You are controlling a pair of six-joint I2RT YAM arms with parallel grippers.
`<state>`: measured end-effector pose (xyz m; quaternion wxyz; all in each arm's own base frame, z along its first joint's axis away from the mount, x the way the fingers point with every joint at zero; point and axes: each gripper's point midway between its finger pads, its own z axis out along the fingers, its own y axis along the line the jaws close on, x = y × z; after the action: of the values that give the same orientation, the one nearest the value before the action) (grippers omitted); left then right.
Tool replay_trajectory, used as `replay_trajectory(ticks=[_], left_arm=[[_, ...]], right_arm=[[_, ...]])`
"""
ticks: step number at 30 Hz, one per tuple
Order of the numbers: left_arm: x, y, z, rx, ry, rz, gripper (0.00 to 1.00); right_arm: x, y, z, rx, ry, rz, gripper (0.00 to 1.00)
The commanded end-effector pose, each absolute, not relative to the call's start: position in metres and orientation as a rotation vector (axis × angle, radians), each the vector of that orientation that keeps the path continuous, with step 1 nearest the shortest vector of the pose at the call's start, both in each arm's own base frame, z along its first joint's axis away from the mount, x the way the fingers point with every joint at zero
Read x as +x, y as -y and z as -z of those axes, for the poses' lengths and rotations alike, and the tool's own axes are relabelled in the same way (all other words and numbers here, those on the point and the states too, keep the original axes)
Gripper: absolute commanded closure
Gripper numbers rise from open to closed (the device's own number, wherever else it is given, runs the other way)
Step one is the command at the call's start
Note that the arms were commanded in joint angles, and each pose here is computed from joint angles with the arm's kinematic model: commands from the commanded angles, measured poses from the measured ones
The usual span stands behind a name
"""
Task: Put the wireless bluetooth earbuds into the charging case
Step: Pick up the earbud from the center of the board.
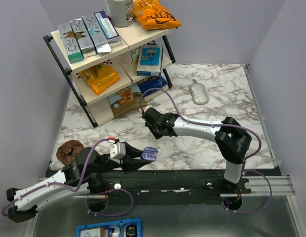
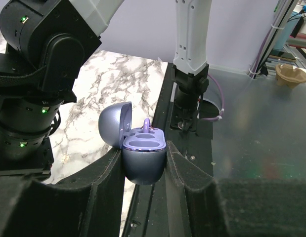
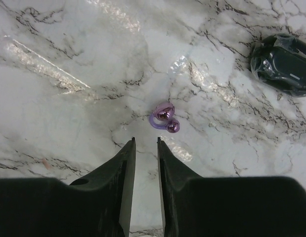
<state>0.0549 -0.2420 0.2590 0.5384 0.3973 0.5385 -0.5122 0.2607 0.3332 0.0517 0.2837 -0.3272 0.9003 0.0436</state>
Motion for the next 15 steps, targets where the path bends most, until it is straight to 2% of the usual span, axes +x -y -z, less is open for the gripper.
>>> replay_trajectory(ticks=[1, 15], left_arm=[[0.059, 0.242, -0.259, 0.920, -1.289, 1.206, 1.00], [0.061, 0.242, -0.259, 0.911, -1.298, 1.200, 1.00]], right_arm=[[0.265, -0.340, -0.040, -0.939, -2.388, -0.112, 0.68], [0.272, -0.341, -0.026, -0.948, -2.387, -0.101, 0.66]])
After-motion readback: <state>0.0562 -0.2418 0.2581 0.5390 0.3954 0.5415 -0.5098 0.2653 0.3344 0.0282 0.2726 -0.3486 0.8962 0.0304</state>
